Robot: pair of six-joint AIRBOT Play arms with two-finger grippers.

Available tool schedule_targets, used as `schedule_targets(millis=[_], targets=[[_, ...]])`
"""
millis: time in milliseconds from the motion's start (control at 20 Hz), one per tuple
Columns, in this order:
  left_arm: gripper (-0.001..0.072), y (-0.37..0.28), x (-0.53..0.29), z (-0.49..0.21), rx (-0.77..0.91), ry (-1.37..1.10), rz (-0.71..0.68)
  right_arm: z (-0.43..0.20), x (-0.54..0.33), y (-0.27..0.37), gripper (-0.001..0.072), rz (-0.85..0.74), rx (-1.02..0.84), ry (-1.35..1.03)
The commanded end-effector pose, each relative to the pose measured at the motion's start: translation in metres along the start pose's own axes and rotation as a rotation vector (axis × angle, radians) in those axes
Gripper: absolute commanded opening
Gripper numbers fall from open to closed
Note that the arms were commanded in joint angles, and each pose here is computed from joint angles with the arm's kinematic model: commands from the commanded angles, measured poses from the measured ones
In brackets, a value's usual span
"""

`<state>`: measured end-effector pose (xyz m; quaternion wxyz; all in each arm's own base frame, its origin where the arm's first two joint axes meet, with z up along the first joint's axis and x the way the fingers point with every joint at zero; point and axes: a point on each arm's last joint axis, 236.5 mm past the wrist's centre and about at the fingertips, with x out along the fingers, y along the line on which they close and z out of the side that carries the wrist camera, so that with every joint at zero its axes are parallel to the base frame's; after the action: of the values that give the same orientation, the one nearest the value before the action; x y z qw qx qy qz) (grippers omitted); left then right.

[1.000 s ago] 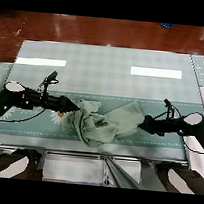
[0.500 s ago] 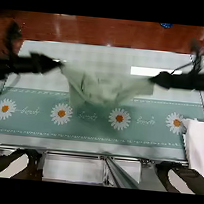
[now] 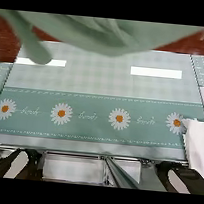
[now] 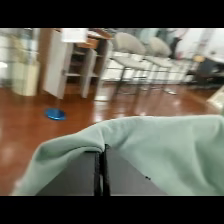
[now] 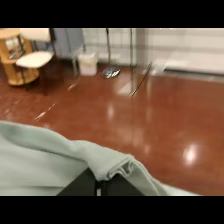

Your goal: Fold the shirts.

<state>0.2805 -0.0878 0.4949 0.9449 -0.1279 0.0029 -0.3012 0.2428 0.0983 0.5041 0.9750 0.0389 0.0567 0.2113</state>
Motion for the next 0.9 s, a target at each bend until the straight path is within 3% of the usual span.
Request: schedule_targets(millis=[0,150,300,450,600,850], targets=[[0.0019,-0.019,-0.038,-0.006,0.144,0.061,0.210,0.005,-0.069,0.010,0.0021,-0.091,-0.079,-0.040],[0.0020,-0.029,-0.058,-0.036,0.171,0.136,0.269,-0.025,-0.092,0.009,0.0021,-0.132,-0.071,0.062],[0.0019,-0.045,-0.066,-0.082,0.142,0.240,0.196,-0.069,-0.093,0.001,0.0021,-0.158,-0.021,0.202],[0.0019,-0.044,-0.069,-0.148,0.031,0.400,0.142,-0.129,-0.070,-0.002,0.0021,-0.120,0.081,0.347],[0.0020,-0.019,-0.077,-0.212,-0.071,0.537,0.195,-0.202,-0.047,-0.017,0.0021,-0.132,0.179,0.500],[0.0020,-0.002,-0.077,-0.264,-0.165,0.628,0.213,-0.271,-0.011,-0.037,0.0021,-0.154,0.287,0.594]])
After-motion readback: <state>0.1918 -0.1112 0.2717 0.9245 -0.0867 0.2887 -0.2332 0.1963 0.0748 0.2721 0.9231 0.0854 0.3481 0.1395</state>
